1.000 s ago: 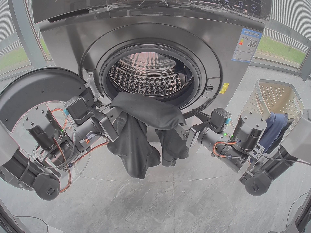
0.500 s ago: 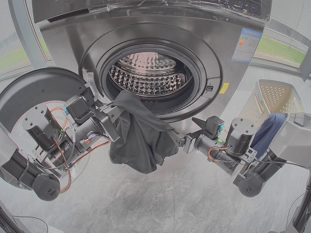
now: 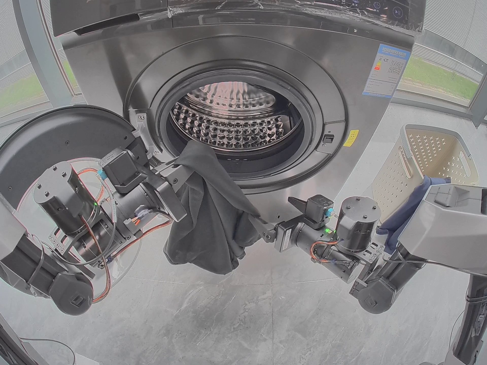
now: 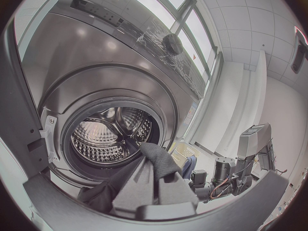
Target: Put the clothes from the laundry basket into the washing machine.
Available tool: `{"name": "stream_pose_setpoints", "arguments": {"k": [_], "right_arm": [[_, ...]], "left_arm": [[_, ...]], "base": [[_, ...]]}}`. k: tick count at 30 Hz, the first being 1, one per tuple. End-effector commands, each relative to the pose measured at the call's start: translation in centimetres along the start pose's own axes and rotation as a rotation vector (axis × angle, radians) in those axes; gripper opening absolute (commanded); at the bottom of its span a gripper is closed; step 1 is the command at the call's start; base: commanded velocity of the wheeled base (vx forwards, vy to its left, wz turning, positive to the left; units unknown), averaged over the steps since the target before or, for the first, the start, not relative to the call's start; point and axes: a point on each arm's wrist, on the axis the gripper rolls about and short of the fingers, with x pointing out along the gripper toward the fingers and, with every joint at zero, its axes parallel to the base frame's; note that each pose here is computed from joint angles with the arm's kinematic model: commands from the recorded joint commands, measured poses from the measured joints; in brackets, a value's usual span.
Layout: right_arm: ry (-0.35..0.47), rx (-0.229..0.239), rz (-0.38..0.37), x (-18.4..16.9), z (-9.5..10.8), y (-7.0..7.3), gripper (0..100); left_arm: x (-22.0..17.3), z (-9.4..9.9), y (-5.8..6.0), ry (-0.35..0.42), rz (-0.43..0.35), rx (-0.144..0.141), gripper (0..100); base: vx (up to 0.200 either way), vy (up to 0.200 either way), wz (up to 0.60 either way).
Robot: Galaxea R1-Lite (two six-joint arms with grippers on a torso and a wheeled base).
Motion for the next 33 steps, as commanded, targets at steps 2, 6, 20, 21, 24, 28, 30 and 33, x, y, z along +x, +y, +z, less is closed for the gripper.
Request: {"name": "stream_pose_setpoints", "arguments": {"k": [2,6,20,21,24,28,30,33], "right_arm": [[0.026,-0.001,0.01,0.8,-1.7,0.3,100],[0.034,-0.001,0.014,1.4,-2.5,0.5,100],[0.014,-0.004,0.044,4.0,-4.0,1.8,100],[0.018,-0.006,0.044,4.2,-4.3,1.8,100],[0.024,-0.007,0.04,4.8,-5.2,1.6,100],[0.037,-0.008,0.031,5.6,-6.7,1.3,100],[0.044,-0.01,0.026,5.9,-7.3,1.0,100],[0.048,-0.01,0.022,5.9,-7.7,0.9,100]], "left_arm": [[0.0,0.0,0.0,-0.001,0.001,0.0,0],[0.0,0.0,0.0,0.0,0.001,-0.001,0],[0.0,-0.2,-0.2,0.005,-0.005,-0.004,0],[0.0,-0.2,-0.2,0.007,-0.005,-0.005,0],[0.1,-0.2,-0.2,0.005,-0.007,-0.005,0],[0.1,-0.1,-0.2,0.002,-0.007,-0.004,0],[0.1,-0.1,-0.2,0.002,-0.006,-0.004,0],[0.1,-0.1,-0.2,-0.004,0.007,-0.003,0]], "base": [[0.0,0.0,0.0],[0.0,0.0,0.0],[0.0,0.0,0.0],[0.0,0.0,0.0],[0.0,0.0,0.0],[0.0,0.0,0.0],[0.0,0.0,0.0],[0.0,0.0,0.0]]}}
